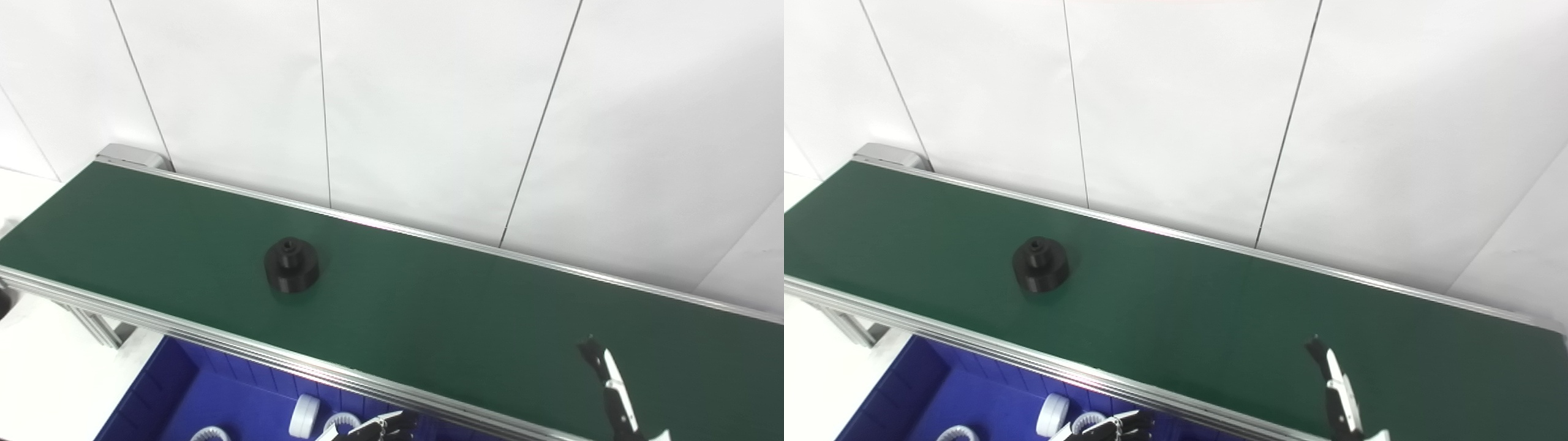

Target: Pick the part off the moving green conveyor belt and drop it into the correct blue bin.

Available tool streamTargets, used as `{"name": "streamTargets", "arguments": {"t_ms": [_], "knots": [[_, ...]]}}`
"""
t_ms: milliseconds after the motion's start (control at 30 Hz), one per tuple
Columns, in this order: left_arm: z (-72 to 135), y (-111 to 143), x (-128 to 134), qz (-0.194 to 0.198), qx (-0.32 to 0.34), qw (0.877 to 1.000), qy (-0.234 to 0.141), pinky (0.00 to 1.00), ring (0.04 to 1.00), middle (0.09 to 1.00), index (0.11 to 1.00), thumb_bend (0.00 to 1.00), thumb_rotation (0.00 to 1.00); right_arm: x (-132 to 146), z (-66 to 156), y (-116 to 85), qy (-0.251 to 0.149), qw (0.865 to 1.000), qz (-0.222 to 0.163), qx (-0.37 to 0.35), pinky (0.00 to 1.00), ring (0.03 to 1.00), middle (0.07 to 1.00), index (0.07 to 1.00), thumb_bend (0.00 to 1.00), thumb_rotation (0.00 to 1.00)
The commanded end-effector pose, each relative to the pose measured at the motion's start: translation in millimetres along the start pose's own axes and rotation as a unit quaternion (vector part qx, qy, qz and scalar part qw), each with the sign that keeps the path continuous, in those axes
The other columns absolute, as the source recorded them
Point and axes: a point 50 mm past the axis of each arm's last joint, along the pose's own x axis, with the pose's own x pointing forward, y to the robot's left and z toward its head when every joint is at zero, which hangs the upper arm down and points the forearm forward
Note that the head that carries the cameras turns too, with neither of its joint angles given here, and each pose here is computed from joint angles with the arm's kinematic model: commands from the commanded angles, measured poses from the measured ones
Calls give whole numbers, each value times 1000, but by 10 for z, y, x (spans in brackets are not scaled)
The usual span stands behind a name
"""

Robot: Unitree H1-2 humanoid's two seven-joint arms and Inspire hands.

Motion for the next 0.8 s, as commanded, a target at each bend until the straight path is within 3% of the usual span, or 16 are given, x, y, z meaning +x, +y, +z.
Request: {"name": "streamTargets", "arguments": {"t_ms": [0, 100, 233, 433, 600, 767], "knots": [[68, 53, 66, -3, 20, 999, -26, 788, 863, 895, 887, 843, 672, 173, 72, -73, -15, 1000, -1, -14, 864, 911, 927, 975, 821, 575], [66, 71, 59, -2, 22, 999, -25, 783, 858, 893, 888, 841, 672, 309, 71, -73, -16, 1000, 3, -20, 837, 908, 929, 975, 822, 594], [77, 121, 10, 4, 19, 999, -26, 780, 866, 900, 888, 842, 642, 641, 79, -57, -24, 999, 18, -29, 730, 848, 903, 937, 816, 562], [103, 197, -40, 10, 9, 999, -32, 809, 889, 915, 899, 830, 617, 968, 164, -42, -8, 998, 49, -43, 772, 856, 899, 926, 822, 522], [127, 283, -50, -1, -16, 999, -50, 846, 915, 945, 926, 802, 597, 1330, 145, 92, 23, 997, 69, -28, 783, 861, 910, 928, 843, 507], [164, 344, -105, -11, -17, 998, -59, 902, 956, 965, 939, 817, 553, 1685, 144, 241, 30, 994, 89, -48, 766, 854, 900, 918, 842, 472]]}}
